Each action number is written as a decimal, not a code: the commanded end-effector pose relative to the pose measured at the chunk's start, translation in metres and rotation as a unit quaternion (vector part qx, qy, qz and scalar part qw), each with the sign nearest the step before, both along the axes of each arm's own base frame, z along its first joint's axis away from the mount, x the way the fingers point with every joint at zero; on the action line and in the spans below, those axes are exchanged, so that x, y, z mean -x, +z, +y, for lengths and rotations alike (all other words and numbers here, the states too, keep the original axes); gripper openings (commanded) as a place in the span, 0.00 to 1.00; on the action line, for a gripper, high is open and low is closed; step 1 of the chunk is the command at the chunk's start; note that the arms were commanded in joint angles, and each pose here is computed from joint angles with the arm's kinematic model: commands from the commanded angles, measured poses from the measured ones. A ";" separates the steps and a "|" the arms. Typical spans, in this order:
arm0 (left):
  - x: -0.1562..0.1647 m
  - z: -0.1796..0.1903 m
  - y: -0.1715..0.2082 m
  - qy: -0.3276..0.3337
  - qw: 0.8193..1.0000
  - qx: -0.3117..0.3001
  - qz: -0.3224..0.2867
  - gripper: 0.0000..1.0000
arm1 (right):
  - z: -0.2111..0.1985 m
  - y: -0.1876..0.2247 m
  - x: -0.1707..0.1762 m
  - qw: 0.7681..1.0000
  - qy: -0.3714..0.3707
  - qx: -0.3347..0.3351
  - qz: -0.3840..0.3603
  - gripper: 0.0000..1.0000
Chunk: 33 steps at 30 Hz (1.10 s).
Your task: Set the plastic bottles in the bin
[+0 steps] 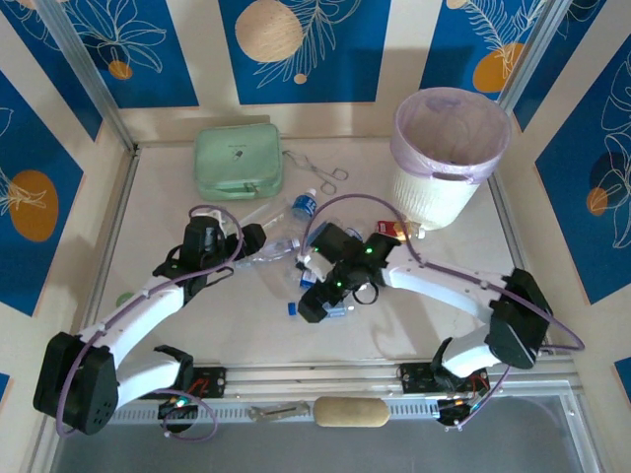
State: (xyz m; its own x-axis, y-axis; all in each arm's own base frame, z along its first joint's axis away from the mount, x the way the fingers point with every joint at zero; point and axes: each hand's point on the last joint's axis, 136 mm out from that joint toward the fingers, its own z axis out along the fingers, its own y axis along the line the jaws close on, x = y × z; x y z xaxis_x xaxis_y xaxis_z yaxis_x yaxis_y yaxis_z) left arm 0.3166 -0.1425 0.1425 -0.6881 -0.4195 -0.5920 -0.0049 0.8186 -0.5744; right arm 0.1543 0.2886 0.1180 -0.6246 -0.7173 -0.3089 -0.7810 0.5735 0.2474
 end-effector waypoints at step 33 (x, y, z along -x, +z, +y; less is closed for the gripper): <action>0.003 0.014 0.007 0.016 1.000 0.004 -0.014 0.99 | 0.001 -0.086 -0.009 0.973 0.146 0.165 -0.073 0.88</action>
State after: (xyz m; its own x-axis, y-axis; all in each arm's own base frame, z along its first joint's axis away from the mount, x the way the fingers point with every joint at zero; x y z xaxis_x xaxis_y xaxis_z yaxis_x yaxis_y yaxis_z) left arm 0.3123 -0.1330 0.1474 -0.6698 -0.4375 -0.5999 -0.0135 0.8150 -0.5793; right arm 0.1708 0.2877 0.0340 -0.3663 -0.9244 -0.1066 -0.9250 0.3742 -0.0658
